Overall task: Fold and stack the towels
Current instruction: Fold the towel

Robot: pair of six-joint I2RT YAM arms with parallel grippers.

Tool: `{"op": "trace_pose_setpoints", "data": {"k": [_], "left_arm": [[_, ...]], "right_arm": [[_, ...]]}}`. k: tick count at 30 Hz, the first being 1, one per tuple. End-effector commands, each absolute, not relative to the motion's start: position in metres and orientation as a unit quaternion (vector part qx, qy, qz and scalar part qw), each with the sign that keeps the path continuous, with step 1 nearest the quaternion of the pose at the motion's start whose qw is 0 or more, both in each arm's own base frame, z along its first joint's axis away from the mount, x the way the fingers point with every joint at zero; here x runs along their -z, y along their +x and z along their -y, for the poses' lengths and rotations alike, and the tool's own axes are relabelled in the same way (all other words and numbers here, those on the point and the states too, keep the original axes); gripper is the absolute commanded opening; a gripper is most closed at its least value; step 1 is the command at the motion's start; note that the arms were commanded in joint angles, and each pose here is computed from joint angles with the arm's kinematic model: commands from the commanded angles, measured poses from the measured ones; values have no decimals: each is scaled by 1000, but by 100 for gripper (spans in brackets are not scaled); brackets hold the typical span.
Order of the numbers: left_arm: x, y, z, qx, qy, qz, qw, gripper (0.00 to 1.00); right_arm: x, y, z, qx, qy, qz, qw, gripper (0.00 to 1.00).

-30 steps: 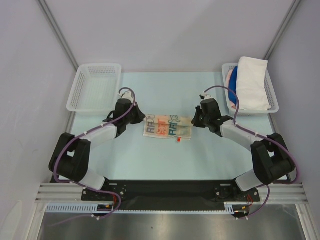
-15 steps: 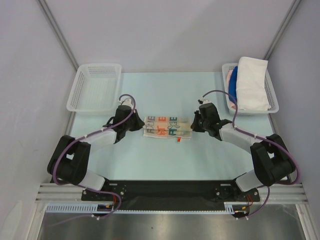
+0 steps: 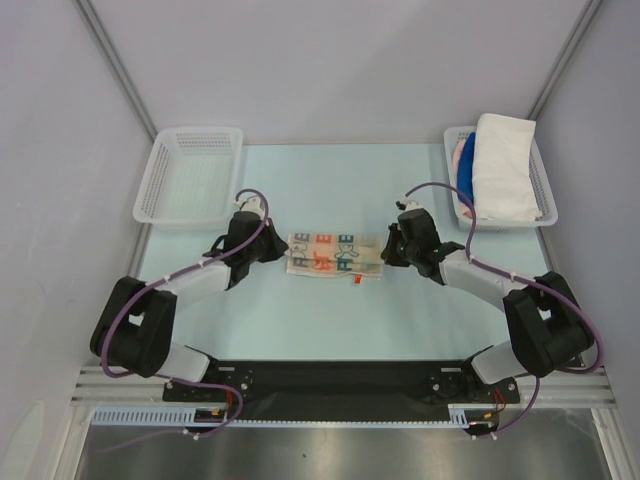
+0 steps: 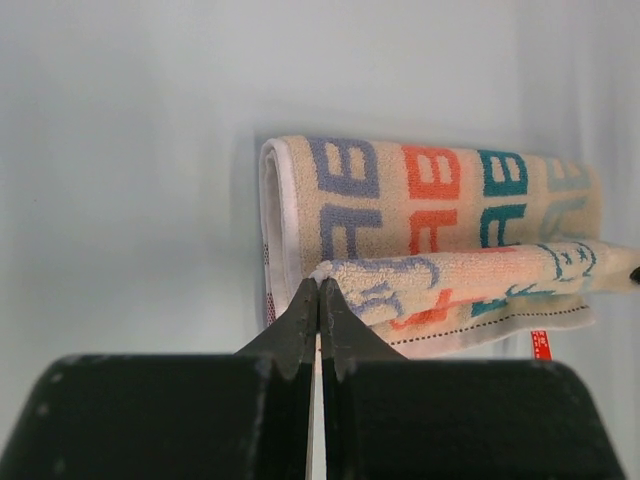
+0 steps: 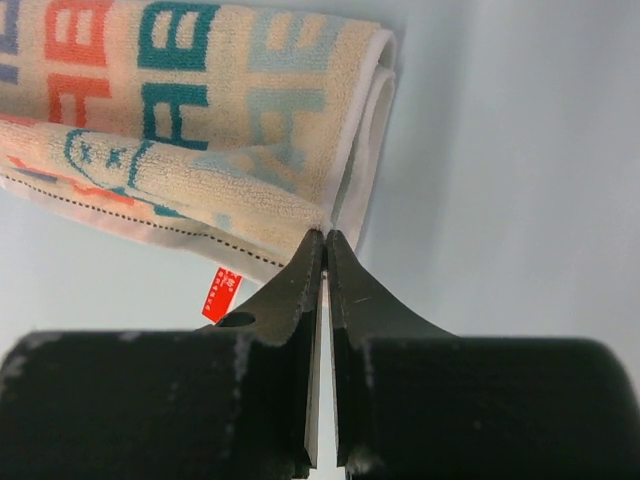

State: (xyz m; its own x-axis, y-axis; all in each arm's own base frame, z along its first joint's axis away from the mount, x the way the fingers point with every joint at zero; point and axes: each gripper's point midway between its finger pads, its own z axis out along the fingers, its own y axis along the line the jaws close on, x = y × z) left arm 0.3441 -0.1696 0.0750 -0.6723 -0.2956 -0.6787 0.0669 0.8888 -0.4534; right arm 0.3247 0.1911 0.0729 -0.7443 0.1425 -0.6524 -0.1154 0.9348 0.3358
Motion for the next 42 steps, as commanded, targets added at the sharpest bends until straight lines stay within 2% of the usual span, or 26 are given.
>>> {"op": "trace_pose_setpoints", "data": {"k": [1, 10, 13, 19, 20, 22, 25, 33, 36, 42], "left_arm": [[-81, 346, 162, 215, -71, -879, 420, 0], [-69, 339, 160, 213, -74, -885, 408, 1], [-66, 336, 160, 213, -77, -885, 407, 6], [-67, 333, 158, 213, -80, -885, 406, 22], [-68, 332, 159, 216, -76, -885, 406, 29], [-71, 331, 159, 218, -76, -884, 406, 36], [-81, 328, 158, 219, -75, -882, 412, 44], [-133, 326, 166, 226, -63, -863, 448, 45], [-135, 319, 192, 252, -35, -869, 424, 44], [-96, 313, 231, 265, -15, -896, 355, 41]], "right_arm": [[-75, 326, -183, -169, 21, -911, 375, 5], [-65, 317, -184, -174, 20, -913, 367, 6], [-62, 315, -184, -177, 20, -913, 366, 13], [-68, 311, -185, -184, 18, -911, 369, 26], [-73, 310, -184, -185, 20, -908, 374, 27], [-77, 310, -183, -183, 20, -908, 377, 32], [-90, 310, -183, -189, 23, -902, 386, 33], [-114, 317, -207, -207, 13, -903, 377, 29], [-115, 314, -234, -219, -4, -903, 369, 28], [-88, 306, -291, -267, -31, -912, 310, 24]]}}
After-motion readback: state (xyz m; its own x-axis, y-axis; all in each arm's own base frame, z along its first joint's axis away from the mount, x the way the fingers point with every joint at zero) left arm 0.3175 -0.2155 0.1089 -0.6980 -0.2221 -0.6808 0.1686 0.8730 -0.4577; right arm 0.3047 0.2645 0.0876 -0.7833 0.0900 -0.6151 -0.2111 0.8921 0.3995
